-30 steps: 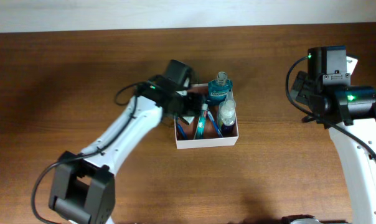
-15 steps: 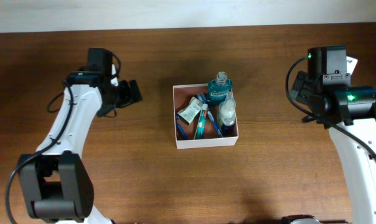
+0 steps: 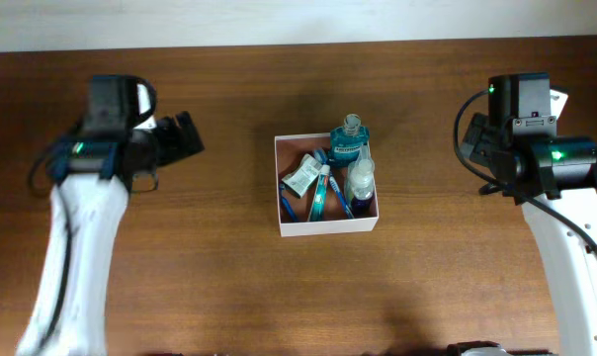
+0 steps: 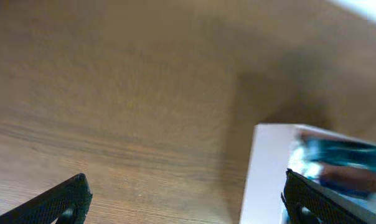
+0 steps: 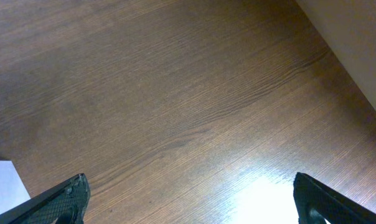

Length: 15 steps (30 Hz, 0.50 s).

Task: Pack container

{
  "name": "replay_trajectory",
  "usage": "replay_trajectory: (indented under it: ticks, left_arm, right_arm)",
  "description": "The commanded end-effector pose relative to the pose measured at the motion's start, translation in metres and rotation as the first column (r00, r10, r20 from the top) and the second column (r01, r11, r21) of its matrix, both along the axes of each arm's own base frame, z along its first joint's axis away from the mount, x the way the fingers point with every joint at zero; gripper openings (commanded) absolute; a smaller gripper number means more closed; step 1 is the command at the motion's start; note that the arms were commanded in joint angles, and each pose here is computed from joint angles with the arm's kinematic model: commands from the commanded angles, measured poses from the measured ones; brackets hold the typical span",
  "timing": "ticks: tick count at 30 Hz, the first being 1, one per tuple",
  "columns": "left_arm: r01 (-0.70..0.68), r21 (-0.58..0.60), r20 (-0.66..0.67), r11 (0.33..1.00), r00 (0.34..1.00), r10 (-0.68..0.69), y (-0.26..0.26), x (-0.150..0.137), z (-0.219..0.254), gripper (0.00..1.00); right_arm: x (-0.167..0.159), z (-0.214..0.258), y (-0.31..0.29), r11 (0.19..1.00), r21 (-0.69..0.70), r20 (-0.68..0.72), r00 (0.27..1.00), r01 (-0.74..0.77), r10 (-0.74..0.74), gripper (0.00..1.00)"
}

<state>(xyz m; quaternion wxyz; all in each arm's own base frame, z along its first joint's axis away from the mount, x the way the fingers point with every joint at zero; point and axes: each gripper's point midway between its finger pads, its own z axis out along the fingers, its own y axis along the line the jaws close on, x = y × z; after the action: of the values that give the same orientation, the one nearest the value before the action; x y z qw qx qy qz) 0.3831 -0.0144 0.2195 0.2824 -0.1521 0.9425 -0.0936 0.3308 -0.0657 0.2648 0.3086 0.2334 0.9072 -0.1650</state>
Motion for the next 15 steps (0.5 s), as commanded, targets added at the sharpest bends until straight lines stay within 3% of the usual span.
replay_trajectory:
  ticks: [1, 5, 9, 12, 15]
  left_arm:
    - [0.024, 0.112, 0.220, 0.993, 0.974, -0.048, -0.004, -0.035, 0.074, 0.99]
    - [-0.108, 0.253, 0.453, 0.961, 0.891, -0.020, 0.003, -0.091, 0.142, 0.99]
    - [-0.121, 0.260, 0.604, 0.958, 0.794, -0.063, -0.001, -0.130, 0.171, 0.99]
    - [-0.051, 0.358, 0.649, 0.932, 0.731, -0.209, -0.011, -0.143, 0.169, 0.99]
    - [-0.065, 0.364, 0.680, 0.929, 0.700, -0.218, -0.013, -0.140, 0.154, 0.99]
  right_arm:
    - [0.001, 0.005, -0.004, 1.000, -0.012, 0.013, 1.000, 0.014, -0.014, 0.99]
    - [0.001, 0.005, -0.004, 1.000, -0.012, 0.013, 1.000, 0.014, -0.014, 0.99]
    - [0.001, 0.005, -0.004, 1.000, -0.012, 0.013, 1.000, 0.014, -0.014, 0.98]
    - [0.001, 0.005, -0.004, 1.000, -0.013, 0.013, 1.000, 0.014, -0.014, 0.99]
    - [0.001, 0.005, -0.004, 1.000, -0.012, 0.013, 1.000, 0.014, -0.014, 0.99]
